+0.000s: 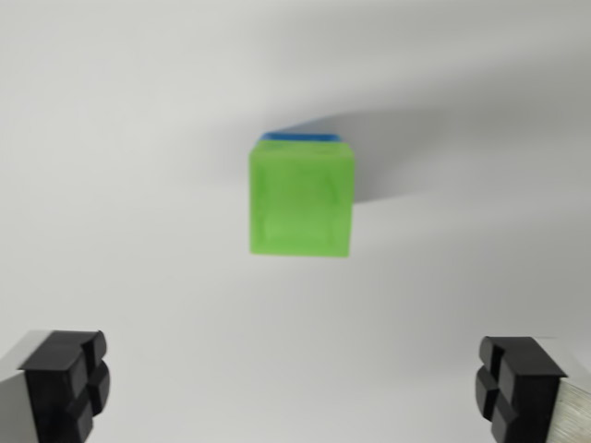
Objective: Stack cube
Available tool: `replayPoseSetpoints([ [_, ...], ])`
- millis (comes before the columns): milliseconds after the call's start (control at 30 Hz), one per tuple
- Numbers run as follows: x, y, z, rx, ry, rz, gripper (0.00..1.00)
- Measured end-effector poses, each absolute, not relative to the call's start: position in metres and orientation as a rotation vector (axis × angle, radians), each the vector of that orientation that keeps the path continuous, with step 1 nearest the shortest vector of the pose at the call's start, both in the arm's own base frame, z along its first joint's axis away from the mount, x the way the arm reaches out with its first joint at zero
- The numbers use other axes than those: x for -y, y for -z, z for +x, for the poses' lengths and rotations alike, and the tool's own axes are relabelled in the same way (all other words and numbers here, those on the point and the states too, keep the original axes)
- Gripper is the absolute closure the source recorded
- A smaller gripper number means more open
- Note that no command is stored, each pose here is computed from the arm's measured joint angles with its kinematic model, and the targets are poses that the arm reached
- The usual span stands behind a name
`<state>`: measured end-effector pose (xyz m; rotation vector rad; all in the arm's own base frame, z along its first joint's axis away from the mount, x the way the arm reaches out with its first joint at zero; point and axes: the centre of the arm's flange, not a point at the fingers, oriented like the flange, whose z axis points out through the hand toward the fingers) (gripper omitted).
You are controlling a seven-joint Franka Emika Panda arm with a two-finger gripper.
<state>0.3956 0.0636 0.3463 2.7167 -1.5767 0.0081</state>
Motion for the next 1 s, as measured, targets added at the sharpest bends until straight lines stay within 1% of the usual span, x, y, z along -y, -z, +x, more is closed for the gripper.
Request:
replayPoseSetpoints([
  [600,-0.064,-0.416,0.396,1.576,-0.009,2.716,0.0],
  [700,-0.064,-0.424,0.396,1.576,-0.01,2.716,0.0],
  [1000,-0.064,-0.448,0.396,1.576,-0.008,2.715,0.0],
])
